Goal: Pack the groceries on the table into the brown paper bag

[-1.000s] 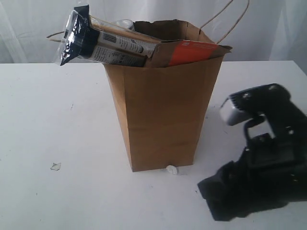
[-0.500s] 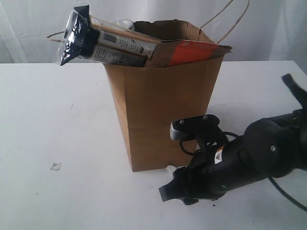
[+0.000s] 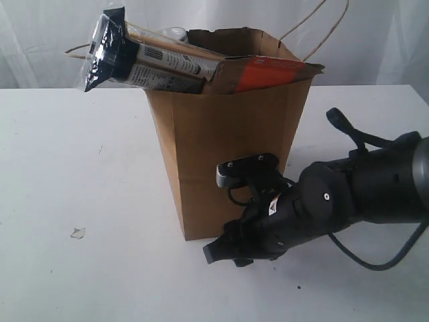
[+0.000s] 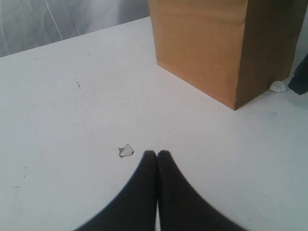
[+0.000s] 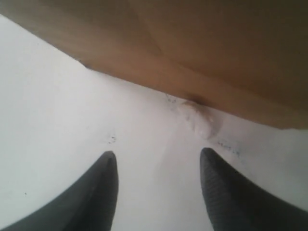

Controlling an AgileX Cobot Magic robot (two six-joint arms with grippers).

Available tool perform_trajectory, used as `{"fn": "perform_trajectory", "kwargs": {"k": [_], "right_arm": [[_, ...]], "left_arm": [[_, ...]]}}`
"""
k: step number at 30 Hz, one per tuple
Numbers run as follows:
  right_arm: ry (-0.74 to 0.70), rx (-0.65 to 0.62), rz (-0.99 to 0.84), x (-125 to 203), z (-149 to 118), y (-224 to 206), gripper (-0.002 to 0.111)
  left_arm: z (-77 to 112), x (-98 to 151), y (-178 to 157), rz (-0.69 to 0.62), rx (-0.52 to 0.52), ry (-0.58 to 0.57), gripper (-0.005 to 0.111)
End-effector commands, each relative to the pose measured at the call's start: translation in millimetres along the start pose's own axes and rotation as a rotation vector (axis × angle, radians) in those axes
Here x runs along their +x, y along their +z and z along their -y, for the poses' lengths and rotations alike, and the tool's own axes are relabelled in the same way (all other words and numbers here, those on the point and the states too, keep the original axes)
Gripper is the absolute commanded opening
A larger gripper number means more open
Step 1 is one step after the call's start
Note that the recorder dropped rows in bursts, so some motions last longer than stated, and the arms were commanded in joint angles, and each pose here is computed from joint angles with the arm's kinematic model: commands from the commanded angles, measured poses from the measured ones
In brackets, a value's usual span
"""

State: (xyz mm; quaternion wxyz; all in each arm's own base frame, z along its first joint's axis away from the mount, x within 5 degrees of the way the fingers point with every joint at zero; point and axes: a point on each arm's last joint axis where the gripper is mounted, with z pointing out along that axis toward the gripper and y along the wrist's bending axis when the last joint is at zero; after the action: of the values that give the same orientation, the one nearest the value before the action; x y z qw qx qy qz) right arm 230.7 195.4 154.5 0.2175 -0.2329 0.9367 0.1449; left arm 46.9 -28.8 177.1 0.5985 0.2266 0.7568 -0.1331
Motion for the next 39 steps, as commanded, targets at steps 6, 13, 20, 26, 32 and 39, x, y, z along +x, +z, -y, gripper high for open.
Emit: {"fn": "perform_trajectory", "kwargs": {"k": [6,13,20,26,32,39], "right_arm": [[-0.056,0.021,-0.032,2,4,20,0.049],[-0.054,0.040,-0.031,2,12,26,0.049],[-0.050,0.047,-0.004,-3,15,26,0.049],[-0.049,0.046,-0.022,-8,14,36,0.049],[-0.050,0.049,-0.032,-8,15,42,0.049],[-0.050,0.048,-0.044,-7,15,42,0.037]], "left_arm": [[0.2,1,0,-0.003,0.001,-0.007,0.000],[0.2,1,0,-0.003,0.001,-0.007,0.000],[0.2,1,0,-0.003,0.001,-0.007,0.000],[0.2,1,0,-0.003,0.001,-0.007,0.000],[0.2,1,0,-0.003,0.001,-0.007,0.000],[0.2,1,0,-0.003,0.001,-0.007,0.000]]}}
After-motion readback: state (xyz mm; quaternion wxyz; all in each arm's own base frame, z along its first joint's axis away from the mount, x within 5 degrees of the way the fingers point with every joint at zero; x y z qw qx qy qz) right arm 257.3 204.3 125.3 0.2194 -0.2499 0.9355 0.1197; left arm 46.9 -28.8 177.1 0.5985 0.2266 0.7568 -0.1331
